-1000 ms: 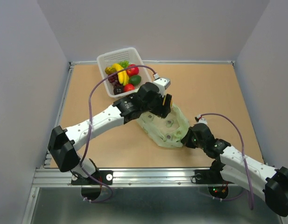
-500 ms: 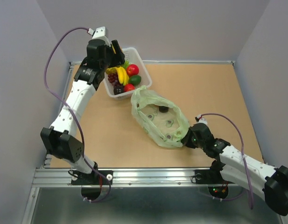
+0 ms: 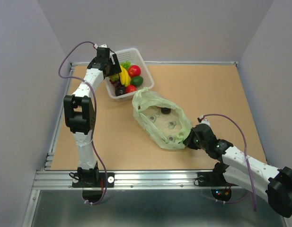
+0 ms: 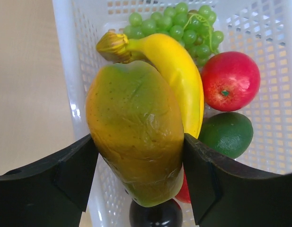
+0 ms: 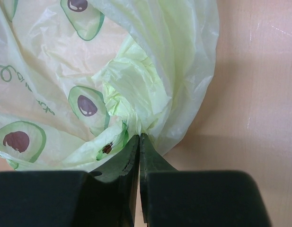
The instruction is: Untie the knot of the plastic bag and take out the fruit
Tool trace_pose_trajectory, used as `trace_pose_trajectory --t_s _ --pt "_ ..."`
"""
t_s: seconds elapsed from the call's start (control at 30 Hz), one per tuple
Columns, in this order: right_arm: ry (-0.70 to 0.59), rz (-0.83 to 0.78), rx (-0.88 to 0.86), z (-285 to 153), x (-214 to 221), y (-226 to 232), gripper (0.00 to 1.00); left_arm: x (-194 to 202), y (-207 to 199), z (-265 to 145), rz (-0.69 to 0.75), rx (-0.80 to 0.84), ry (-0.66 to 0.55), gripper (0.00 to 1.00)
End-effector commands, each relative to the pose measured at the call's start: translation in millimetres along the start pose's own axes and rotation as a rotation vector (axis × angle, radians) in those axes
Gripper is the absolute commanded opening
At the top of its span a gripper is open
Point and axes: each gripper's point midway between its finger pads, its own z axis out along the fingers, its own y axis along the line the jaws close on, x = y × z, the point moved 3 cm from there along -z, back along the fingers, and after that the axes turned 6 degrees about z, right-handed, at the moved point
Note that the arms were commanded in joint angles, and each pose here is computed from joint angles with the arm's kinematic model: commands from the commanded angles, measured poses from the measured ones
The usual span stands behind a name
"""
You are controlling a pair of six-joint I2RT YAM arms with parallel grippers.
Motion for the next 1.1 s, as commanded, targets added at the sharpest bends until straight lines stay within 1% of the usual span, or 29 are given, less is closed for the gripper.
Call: trace_pose_trajectory --t_s 0.0,0.07,0.23,0.27,0.3,0.33,0.37,0.4,0.43,0.47,0.53,0.57,0.6,0.63,0.67,0.7,0.73,0.77,0.8,0.83,0.87,0.9,0.93,0.97,1.0,1.03,1.07 --pt "-0.06 0.007 -0.055 -7.4 -22.6 24.9 0.09 -51.8 -11.1 -32.2 0.007 0.054 -0.143 0.94" --pt "-0.062 -0.006 -0.059 -7.9 -23.8 26.0 0.15 -49.9 -11.5 -33.6 0.01 0.063 -0.148 0.99" --pt "-0.08 -0.049 -0.07 -11.6 -32.1 32.8 0.21 -38.6 -10.0 -39.0 0.015 0.071 -0.116 0.99" --pt "-0.088 -0.055 -0.079 -13.4 -35.9 37.1 0.22 -40.1 -10.2 -47.4 0.01 0.078 -0.122 0.99" --pt "-0.085 -0.071 -0.075 -13.4 -37.1 37.9 0.22 -29.2 -10.7 -49.3 0.007 0.082 -0.098 0.99" --pt "-0.091 -0.076 -0.086 -15.8 -41.3 43.3 0.27 -34.1 -13.0 -65.1 0.005 0.1 -0.12 0.99" --pt "-0.088 -0.087 -0.091 -17.6 -43.1 46.2 0.31 -31.6 -15.3 -71.4 0.01 0.11 -0.122 0.99" --pt "-0.082 -0.11 -0.093 -18.5 -44.1 48.4 0.37 -19.3 -15.0 -74.2 0.018 0.112 -0.099 0.99" --pt "-0.096 -0.118 -0.116 -24.2 -53.2 59.4 0.46 -22.3 -23.2 -94.3 0.028 0.145 -0.122 0.99" --pt "-0.086 -0.138 -0.107 -24.0 -51.1 56.9 0.5 -19.2 -25.9 -102.4 0.037 0.157 -0.125 0.99" --pt "-0.113 -0.184 -0.128 -34.5 -66.4 71.2 0.6 0.2 -35.2 -115.2 0.07 0.177 -0.104 0.99" --pt "-0.134 -0.202 -0.152 -43.8 -78.2 84.4 0.69 -2.4 -39.5 -134.4 0.08 0.199 -0.132 0.99" --pt "-0.15 -0.245 -0.163 -49.2 -86.5 91.8 0.73 11.6 -40.6 -137.6 0.094 0.205 -0.11 0.99" --pt "-0.146 -0.271 -0.156 -49.0 -91.3 96.7 0.77 17.0 -43.2 -144.6 0.104 0.218 -0.109 0.99" --pt "-0.141 -0.294 -0.146 -51.4 -95.4 100.0 0.82 18.1 -51.5 -163.5 0.122 0.251 -0.133 0.99" --pt "-0.175 -0.331 -0.173 -61.6 -112.6 118.5 0.84 33.7 -51.5 -165.4 0.132 0.255 -0.106 0.99" --pt "-0.176 -0.355 -0.175 -63.0 -118.6 124.6 0.85 39.9 -54.1 -171.7 0.142 0.268 -0.105 0.99" --pt "-0.149 -0.381 -0.154 -56.1 -120.8 128.7 0.87 42.3 -57.5 -186.2 0.152 0.29 -0.123 0.99" --pt "-0.152 -0.419 -0.151 -55.4 -127.1 134.1 0.87 58.0 -55.1 -186.0 0.158 0.288 -0.093 0.99" --pt "-0.161 -0.431 -0.153 -52.5 -141.0 147.3 0.89 58.6 -53.5 -198.1 0.156 0.3 -0.113 0.99" --pt "-0.163 -0.446 -0.158 -50.3 -147.8 153.0 0.89 63.1 -51.9 -201.5 0.155 0.302 -0.112 0.99" --pt "-0.162 -0.477 -0.157 -46.8 -154.2 155.9 0.89 76.4 -51.5 -202.6 0.158 0.307 -0.092 0.99" --pt "-0.176 -0.487 -0.195 -49.4 -168.2 171.6 0.89 80.5 -50.5 -206.1 0.157 0.312 -0.093 0.99" --pt "-0.176 -0.486 -0.194 -45.0 -179.3 171.8 0.89 80.2 -49.9 -215.5 0.153 0.324 -0.115 0.99" --pt "-0.136 -0.5 -0.191 -27.9 -182.0 172.3 0.89 92.0 -50.9 -216.4 0.158 0.334 -0.095 0.99" --pt "-0.117 -0.503 -0.215 -22.9 -186.3 176.3 0.89 96.5 -51.9 -219.4 0.16 0.343 -0.093 0.99" --pt "-0.143 -0.494 -0.223 -22.6 -205.1 181.1 0.89 99.9 -55.7 -226.9 0.162 0.382 -0.093 0.99"
